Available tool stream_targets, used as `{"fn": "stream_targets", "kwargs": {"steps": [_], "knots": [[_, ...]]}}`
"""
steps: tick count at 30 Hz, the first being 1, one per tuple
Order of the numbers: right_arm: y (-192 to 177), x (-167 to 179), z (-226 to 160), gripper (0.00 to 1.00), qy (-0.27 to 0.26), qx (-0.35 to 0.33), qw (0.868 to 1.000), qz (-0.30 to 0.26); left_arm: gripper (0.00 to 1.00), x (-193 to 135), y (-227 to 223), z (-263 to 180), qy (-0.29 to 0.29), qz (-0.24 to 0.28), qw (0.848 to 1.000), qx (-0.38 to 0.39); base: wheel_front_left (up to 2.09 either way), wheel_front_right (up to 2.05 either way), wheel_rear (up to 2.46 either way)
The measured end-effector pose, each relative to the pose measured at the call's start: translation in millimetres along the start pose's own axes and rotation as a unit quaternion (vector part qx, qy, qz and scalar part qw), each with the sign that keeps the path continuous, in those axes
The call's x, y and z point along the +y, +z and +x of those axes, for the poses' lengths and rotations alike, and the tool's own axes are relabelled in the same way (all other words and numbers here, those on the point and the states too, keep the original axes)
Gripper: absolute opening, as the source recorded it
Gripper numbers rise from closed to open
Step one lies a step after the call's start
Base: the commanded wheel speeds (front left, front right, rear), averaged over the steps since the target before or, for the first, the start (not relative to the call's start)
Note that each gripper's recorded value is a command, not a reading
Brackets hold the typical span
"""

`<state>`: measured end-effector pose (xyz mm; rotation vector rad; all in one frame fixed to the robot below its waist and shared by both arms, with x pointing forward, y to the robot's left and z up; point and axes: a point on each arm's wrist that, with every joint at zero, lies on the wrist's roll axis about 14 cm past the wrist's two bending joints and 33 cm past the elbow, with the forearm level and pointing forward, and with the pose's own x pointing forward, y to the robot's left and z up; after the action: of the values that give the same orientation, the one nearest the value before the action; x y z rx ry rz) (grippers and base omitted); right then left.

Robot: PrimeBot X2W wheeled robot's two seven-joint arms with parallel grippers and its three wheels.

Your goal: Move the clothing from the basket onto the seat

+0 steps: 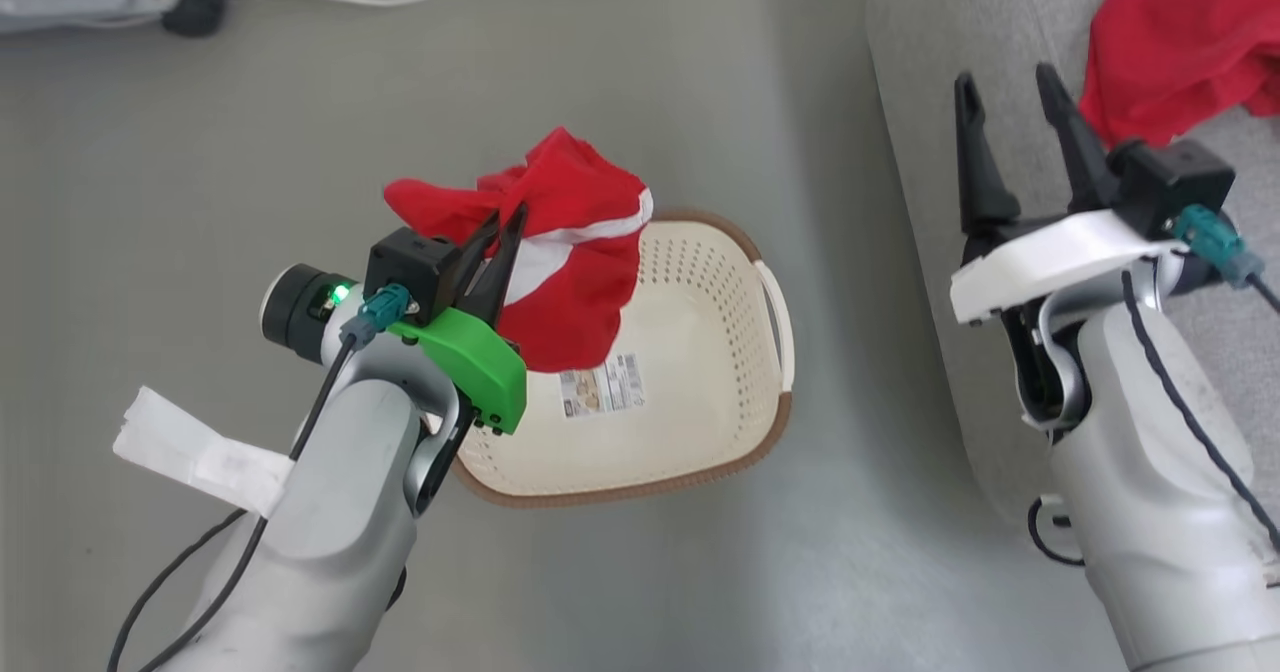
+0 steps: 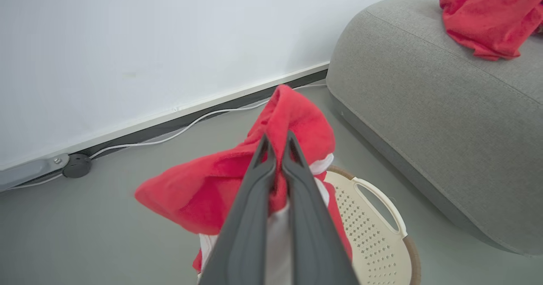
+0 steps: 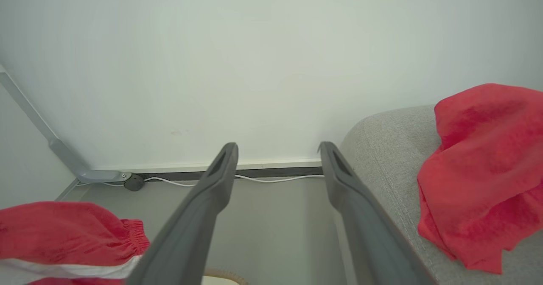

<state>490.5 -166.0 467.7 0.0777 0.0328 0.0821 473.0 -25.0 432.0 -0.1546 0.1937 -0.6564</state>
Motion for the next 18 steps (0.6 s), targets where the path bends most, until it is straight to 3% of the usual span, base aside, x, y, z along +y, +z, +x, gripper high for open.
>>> {"fn": "stream_targets", "kwargs": {"steps": [18], "knots": [[7, 53, -60, 1.0, 0.066, 0.01, 0.998, 0.011, 0.0, -19, 67, -58, 0.023, 0.058, 0.996, -0.068, 0.0, 0.0, 0.0]]}}
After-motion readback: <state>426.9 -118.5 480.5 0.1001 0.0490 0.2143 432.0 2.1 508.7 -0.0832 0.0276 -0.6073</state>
